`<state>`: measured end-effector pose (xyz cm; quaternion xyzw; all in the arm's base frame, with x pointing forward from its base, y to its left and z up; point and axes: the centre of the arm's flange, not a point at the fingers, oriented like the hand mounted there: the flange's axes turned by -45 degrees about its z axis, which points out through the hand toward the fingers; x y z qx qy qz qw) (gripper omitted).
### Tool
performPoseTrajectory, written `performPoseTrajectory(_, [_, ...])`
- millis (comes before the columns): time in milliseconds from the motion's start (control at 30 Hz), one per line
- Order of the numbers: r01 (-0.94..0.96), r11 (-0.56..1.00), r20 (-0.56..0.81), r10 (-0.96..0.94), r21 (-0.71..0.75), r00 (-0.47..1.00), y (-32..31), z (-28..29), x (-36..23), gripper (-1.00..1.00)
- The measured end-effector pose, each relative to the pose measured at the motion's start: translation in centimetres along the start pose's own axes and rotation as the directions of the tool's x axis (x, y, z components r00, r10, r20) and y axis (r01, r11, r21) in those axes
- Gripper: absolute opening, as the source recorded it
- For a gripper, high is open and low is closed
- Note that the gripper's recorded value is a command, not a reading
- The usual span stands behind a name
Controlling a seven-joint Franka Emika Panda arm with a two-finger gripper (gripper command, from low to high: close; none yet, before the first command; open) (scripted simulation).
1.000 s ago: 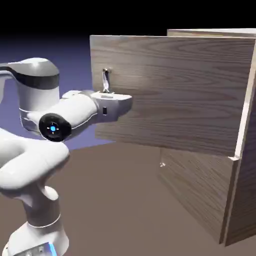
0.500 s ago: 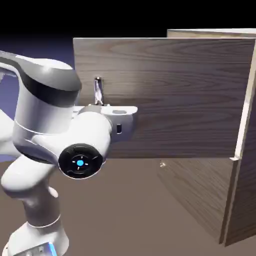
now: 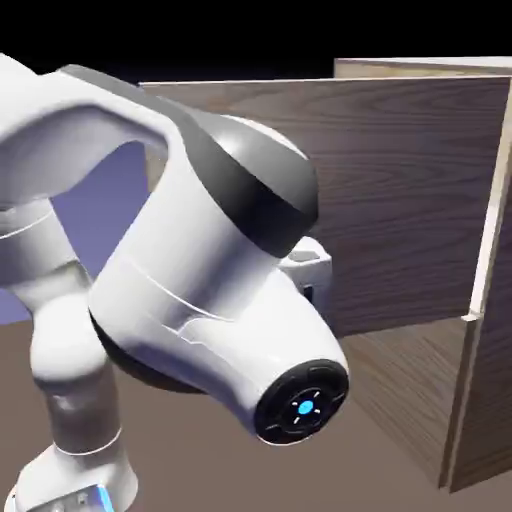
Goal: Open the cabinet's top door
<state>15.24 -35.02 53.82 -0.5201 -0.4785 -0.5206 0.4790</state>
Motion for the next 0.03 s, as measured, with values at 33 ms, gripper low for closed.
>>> performPoseTrajectory(33, [-0.001,1.0,0.001,0.001,0.009,1.0,0.11,-0.25,0.04,-1.0])
